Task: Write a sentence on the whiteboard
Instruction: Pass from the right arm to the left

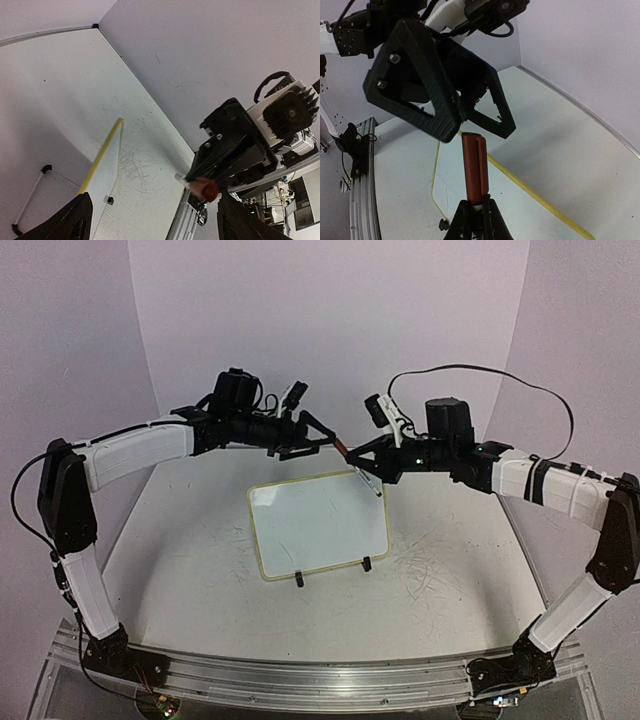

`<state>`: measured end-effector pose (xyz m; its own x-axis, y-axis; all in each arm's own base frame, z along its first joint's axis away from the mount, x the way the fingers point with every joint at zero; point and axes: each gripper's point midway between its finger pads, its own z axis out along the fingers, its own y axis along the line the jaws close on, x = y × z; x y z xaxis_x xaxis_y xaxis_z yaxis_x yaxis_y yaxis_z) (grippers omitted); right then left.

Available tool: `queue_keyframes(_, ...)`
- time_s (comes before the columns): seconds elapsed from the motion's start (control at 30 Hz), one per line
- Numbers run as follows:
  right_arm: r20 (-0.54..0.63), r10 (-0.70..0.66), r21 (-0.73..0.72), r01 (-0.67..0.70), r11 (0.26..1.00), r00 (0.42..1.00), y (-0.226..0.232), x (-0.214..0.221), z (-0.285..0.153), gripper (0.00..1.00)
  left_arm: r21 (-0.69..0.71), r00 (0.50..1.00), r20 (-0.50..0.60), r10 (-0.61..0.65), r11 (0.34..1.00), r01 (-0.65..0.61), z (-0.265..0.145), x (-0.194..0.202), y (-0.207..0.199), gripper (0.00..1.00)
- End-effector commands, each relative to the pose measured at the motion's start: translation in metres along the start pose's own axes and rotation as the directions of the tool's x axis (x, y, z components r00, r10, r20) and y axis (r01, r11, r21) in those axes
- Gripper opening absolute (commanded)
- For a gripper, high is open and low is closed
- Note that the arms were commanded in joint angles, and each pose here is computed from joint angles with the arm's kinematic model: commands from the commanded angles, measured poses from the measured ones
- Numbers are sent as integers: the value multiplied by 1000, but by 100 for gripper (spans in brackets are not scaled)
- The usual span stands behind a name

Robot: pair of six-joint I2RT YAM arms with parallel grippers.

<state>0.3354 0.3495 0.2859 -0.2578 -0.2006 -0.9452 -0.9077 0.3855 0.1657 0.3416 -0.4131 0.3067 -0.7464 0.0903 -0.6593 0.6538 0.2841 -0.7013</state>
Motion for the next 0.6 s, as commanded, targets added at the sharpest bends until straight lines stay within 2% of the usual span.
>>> queue_keyframes(0.0,57,-62,-68,66,996,996,18,-28,3,0,72,988,82,135,987,-141,-10,-26,-52,91)
queue_keyframes(0.1,49,-66,-80,70,994,997,23,-26,7,0,80,993,69,95,992,-101,-3,-25,-47,89)
queue_keyframes(0.23,44,-66,-80,69,994,997,24,-24,9,0,107,998,41,37,993,-41,8,-26,-40,79)
queue_keyframes(0.33,42,-68,-71,71,995,997,23,-23,9,0,110,999,35,34,993,-38,10,-25,-39,76)
queue_keyframes(0.5,42,-76,-53,78,996,996,20,-24,8,0,118,1000,19,22,993,-24,10,-20,-38,63)
queue_keyframes(0.57,41,-80,-33,81,996,996,18,-23,8,0,119,1000,12,19,993,-20,10,-17,-38,64)
